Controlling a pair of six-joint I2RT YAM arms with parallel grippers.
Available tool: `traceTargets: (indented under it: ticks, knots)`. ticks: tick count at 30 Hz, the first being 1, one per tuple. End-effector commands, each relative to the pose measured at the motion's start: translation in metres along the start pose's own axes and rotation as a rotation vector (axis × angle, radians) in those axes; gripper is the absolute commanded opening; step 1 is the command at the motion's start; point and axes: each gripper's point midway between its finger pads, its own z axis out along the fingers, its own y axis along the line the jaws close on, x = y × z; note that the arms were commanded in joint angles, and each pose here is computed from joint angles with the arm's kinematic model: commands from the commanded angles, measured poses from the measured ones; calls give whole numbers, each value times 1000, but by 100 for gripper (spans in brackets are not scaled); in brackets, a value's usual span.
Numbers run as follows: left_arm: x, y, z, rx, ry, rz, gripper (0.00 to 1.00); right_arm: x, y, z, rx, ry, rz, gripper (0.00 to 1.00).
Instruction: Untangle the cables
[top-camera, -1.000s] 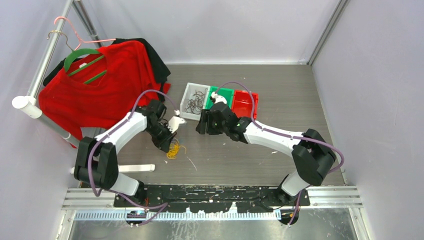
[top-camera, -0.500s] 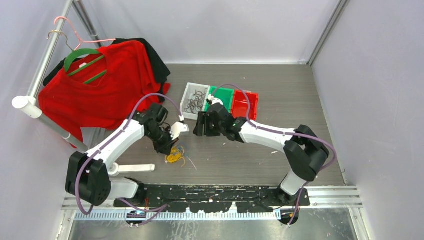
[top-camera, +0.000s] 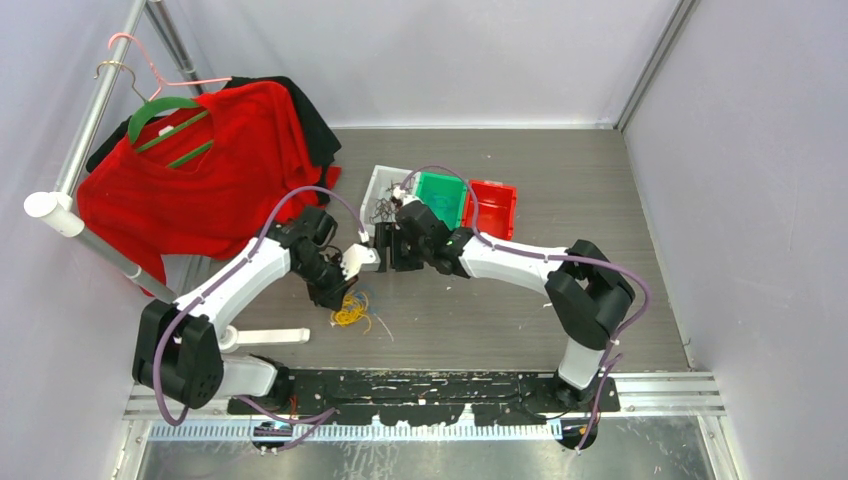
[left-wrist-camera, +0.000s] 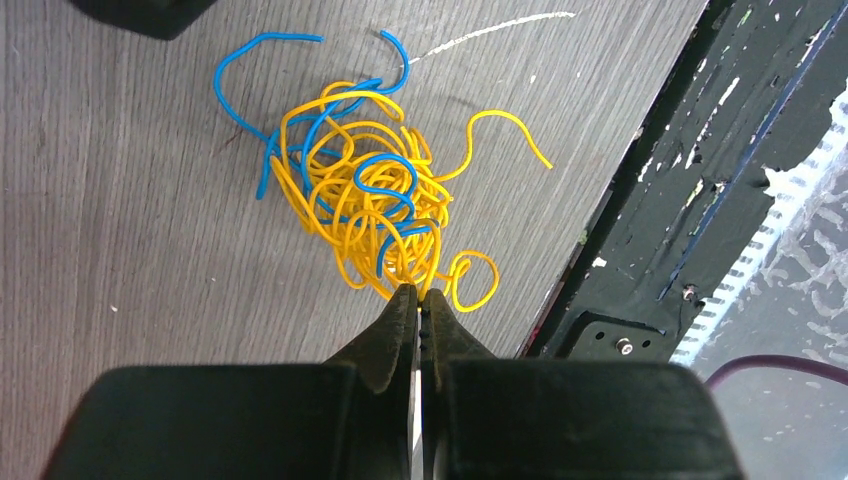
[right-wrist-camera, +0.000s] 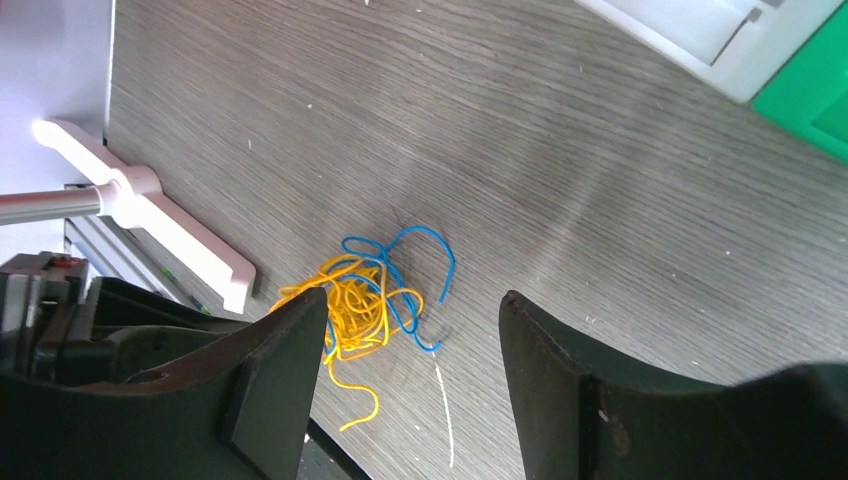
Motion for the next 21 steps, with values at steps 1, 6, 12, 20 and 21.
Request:
traceTargets:
  ticks: [1,6,12,20,21]
  knots:
    - [-14,-2,-8,12,-48,59,0,-25,27,-6,-72,-41,-28,69]
    - [-17,-8,-15,26,-59,89,0,-25,34,-9,-104,-31,-27,68]
    - [-20,-17,-22,62,-64,108,0,-24,32,-15,-138,-3,-3,68]
    - [-13,-22,-29,33,-69,180,0,-19,33,-12,-180,44,47,67]
    - [-13,-21,-30,23,-70,182,0,-19,34,-11,-190,42,59,67]
